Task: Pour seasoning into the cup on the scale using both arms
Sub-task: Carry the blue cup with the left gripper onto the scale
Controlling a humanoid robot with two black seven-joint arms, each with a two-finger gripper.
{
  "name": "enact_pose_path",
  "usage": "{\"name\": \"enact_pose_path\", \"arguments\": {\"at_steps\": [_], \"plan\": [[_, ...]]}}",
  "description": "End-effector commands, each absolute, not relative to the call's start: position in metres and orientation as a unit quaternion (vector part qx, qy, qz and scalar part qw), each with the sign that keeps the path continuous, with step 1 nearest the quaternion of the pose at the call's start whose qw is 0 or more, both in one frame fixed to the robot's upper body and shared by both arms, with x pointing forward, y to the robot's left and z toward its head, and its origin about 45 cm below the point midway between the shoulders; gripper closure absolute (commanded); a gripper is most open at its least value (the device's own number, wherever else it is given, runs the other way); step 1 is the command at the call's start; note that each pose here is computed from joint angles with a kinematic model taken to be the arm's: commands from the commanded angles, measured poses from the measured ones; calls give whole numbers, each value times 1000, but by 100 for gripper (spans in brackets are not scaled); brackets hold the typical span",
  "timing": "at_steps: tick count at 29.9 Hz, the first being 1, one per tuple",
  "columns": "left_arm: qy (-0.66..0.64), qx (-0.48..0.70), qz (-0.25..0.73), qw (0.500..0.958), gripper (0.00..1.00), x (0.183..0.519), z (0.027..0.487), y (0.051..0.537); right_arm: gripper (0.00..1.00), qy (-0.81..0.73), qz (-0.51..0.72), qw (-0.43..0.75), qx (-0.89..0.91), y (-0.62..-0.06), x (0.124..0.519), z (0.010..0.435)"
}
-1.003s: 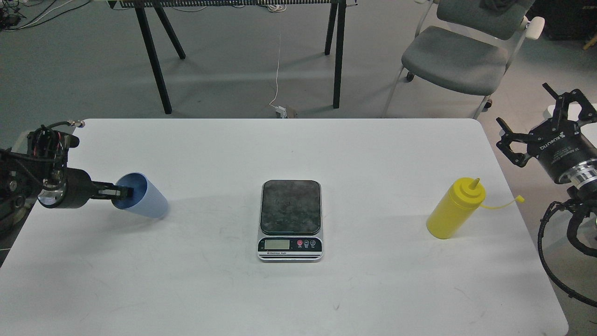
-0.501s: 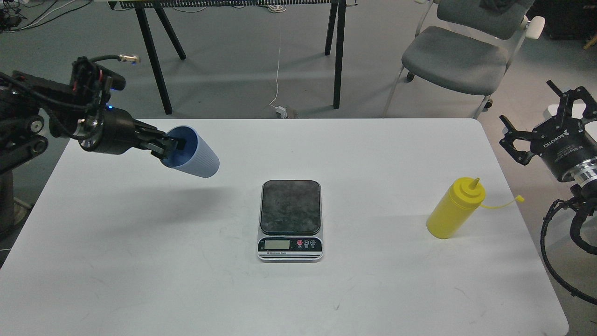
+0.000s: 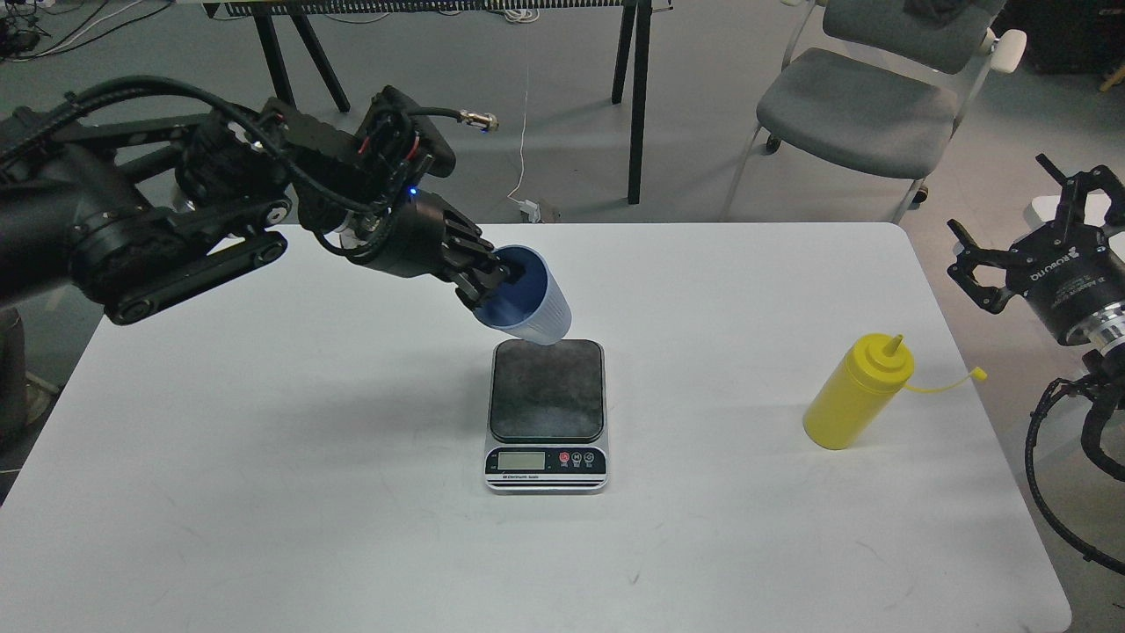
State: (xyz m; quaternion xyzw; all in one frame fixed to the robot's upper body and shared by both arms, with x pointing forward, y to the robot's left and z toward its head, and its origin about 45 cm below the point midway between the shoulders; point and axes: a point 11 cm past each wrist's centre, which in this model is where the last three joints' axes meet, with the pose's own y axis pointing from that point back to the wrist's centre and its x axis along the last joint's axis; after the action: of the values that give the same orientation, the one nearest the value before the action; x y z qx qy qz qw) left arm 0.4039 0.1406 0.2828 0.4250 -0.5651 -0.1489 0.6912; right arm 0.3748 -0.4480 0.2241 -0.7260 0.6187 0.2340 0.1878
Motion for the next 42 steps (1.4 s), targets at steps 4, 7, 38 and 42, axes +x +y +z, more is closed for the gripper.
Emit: {"name": "enact_pose_path", "arguments": {"at_steps": [4,7,38,42], "plan": [[-566,418,-176,689,92,396,263,122,1,620,233,187,-725,-449,374,224],[-556,432,-184,686,92,396,252,130,1,621,234,187,-724,-450,373,223],[-522,452,-183,700,90,404,213,121,1,622,237,188,-722,-449,372,219],[-519,453,-183,701,90,403,209,123,1,622,236,188,-722,-450,372,220]]}}
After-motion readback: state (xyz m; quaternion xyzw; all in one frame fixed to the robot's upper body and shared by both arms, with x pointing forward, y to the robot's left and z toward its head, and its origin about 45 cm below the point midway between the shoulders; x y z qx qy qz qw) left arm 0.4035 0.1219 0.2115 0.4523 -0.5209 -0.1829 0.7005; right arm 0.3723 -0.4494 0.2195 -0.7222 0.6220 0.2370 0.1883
